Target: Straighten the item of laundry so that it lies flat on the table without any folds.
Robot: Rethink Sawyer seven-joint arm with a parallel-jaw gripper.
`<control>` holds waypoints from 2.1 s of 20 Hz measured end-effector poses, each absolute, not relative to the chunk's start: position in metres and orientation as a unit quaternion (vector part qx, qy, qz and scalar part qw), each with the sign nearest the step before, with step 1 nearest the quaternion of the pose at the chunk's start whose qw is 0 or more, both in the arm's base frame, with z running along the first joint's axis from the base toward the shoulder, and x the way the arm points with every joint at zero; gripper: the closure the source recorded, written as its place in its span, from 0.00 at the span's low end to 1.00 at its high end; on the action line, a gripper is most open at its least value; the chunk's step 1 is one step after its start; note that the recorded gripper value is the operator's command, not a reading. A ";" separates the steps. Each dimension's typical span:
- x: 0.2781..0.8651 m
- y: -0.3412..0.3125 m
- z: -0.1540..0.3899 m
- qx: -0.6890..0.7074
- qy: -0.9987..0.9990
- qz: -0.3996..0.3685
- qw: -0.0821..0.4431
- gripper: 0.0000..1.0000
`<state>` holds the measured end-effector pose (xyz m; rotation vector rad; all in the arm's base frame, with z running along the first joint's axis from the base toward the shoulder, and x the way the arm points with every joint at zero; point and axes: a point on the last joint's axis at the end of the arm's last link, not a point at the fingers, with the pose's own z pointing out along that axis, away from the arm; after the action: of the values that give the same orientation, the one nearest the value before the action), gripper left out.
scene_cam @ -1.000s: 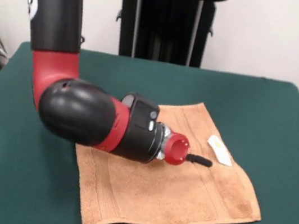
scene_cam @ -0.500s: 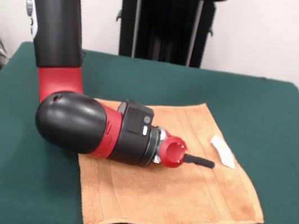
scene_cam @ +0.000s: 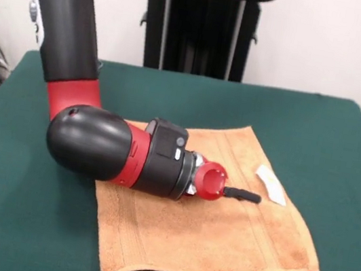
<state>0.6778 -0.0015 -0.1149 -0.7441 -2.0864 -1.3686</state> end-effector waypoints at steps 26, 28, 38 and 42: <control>0.691 0.129 -0.056 -0.164 -0.969 -0.064 0.172 0.00; 0.691 0.127 -0.056 -0.168 -0.968 -0.067 0.174 0.00; 0.697 0.092 -0.063 -0.262 -0.928 -0.164 0.210 0.00; 0.698 0.079 -0.067 -0.296 -0.906 -0.202 0.224 0.00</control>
<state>0.6977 0.0785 -0.0670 -0.8163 -2.5016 -0.5578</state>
